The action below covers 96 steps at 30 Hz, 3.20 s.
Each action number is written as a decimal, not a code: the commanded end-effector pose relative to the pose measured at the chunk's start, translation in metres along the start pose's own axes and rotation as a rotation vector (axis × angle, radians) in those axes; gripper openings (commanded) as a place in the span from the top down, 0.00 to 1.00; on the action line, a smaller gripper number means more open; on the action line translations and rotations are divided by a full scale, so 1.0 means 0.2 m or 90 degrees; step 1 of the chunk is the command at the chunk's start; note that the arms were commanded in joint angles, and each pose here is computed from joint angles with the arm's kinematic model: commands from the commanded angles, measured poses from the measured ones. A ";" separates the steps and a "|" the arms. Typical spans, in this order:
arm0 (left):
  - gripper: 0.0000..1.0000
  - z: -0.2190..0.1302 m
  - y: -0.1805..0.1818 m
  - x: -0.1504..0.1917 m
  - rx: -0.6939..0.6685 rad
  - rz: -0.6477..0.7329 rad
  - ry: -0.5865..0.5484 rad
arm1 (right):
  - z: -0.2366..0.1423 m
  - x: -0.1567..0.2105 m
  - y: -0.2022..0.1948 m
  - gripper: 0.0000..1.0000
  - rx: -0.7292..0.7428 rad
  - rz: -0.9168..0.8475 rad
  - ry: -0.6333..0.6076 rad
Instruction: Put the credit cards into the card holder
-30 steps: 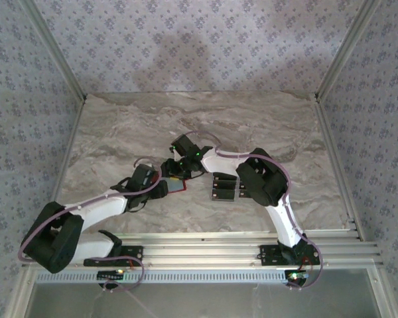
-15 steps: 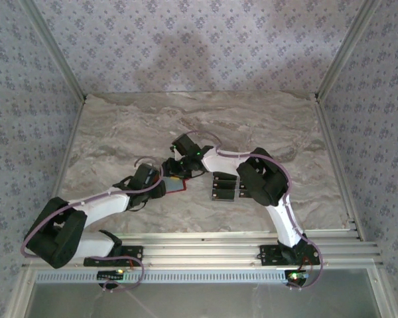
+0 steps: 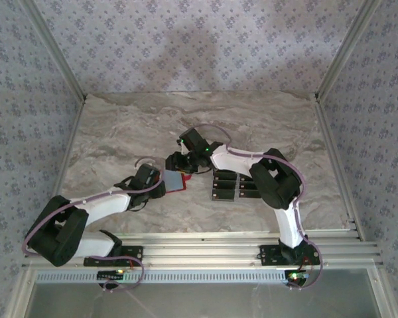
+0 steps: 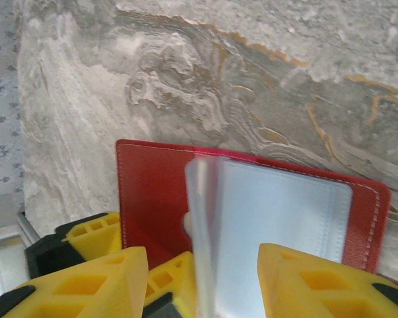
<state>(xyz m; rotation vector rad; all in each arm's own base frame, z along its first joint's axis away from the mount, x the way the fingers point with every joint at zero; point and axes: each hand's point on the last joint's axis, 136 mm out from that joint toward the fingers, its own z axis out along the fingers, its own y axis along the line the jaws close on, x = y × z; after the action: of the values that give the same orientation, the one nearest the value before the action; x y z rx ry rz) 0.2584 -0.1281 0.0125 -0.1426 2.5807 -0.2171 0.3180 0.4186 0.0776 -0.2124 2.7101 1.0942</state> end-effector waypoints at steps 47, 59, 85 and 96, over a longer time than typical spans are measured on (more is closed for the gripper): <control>0.05 -0.28 0.10 -0.22 0.007 -0.146 -0.093 | -0.13 0.06 0.28 0.51 0.012 -0.099 0.023; 0.00 -0.19 0.15 -0.38 -0.029 -0.160 -0.077 | -0.31 0.41 -0.04 0.51 0.250 -0.188 0.054; 0.00 -0.11 0.14 -0.42 -0.017 -0.169 -0.049 | -0.44 0.81 -0.37 0.51 0.383 -0.233 0.135; 0.00 -0.10 0.12 -0.42 -0.013 -0.167 -0.043 | -0.40 0.71 -0.47 0.51 0.381 -0.193 0.107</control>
<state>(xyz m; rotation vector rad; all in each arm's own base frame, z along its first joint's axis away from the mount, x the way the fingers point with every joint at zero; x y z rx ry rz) 0.3091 -0.0840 0.0605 -0.5124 2.5071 -0.2496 0.1810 0.2908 0.0408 -0.6396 2.8741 0.1694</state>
